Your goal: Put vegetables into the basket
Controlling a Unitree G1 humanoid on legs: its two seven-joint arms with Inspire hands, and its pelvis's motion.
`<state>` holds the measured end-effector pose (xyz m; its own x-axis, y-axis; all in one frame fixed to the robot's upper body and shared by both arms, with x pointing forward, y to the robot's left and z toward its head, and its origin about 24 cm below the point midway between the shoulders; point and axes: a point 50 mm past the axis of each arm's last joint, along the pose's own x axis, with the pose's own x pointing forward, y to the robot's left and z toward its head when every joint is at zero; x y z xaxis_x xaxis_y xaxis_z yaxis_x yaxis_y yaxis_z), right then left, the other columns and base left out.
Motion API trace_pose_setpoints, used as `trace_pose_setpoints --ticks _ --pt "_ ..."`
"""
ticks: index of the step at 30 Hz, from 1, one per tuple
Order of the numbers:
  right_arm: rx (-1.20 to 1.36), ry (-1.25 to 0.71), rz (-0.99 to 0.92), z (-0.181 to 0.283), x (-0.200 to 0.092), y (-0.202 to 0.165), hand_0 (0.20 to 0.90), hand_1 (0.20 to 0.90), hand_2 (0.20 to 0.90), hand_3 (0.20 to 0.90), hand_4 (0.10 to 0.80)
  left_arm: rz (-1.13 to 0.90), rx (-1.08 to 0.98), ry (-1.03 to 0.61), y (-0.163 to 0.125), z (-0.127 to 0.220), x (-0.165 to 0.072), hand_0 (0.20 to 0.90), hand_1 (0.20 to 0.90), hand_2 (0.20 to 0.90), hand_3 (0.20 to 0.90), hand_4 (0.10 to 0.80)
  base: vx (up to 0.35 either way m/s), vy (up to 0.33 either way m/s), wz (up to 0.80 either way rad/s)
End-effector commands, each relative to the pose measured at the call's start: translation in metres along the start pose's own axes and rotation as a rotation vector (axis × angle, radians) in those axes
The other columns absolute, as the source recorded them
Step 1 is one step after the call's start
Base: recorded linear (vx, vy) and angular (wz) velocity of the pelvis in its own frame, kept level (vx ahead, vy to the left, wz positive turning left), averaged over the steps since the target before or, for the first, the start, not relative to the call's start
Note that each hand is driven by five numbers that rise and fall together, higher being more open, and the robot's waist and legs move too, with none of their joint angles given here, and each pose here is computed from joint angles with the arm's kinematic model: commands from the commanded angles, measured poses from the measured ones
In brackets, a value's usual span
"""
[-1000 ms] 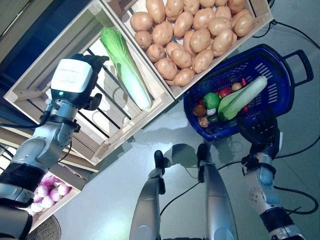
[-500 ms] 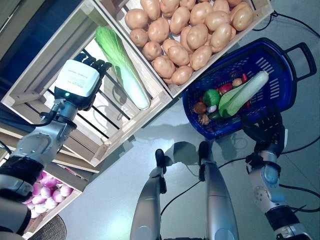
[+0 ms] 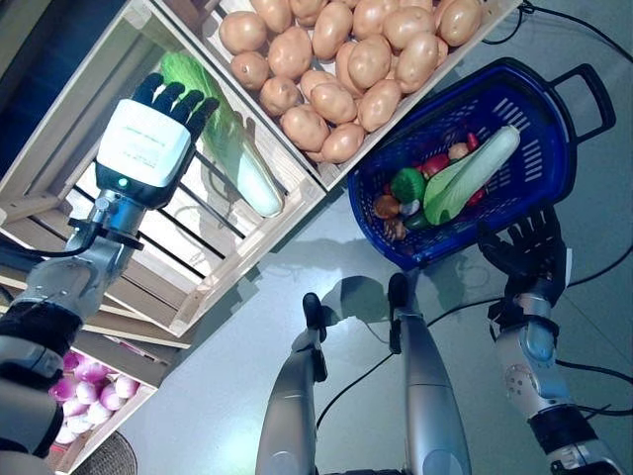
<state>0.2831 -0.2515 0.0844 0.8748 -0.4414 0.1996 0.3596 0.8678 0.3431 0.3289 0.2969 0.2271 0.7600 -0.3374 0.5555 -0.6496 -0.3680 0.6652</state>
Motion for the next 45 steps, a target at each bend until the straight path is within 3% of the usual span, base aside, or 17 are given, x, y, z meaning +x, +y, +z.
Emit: trace_pose_setpoints --ticks 1,34,38,45 --pt "0.038 -0.16 0.124 0.037 0.006 0.011 0.9 0.9 0.9 0.9 0.8 0.193 0.104 0.067 0.047 -0.035 0.025 0.9 0.9 0.9 0.9 0.8 0.0 0.0 0.0" --pt "0.04 -0.205 0.13 0.056 0.007 0.011 0.9 0.9 0.9 0.9 0.8 -0.142 0.21 0.075 0.026 -0.048 0.022 0.9 0.9 0.9 0.9 0.8 0.009 0.006 -0.01" --pt "0.045 -0.21 0.13 0.058 0.007 0.011 0.9 0.9 0.9 0.9 0.8 -0.091 0.194 0.098 0.03 -0.05 0.021 0.9 0.9 0.9 0.9 0.8 0.0 0.0 0.0" --pt "0.062 -0.212 0.116 0.056 0.002 0.009 0.9 0.9 0.9 0.9 0.8 0.189 0.147 0.089 0.052 -0.05 0.021 0.9 0.9 0.9 0.9 0.8 0.0 0.0 0.0"
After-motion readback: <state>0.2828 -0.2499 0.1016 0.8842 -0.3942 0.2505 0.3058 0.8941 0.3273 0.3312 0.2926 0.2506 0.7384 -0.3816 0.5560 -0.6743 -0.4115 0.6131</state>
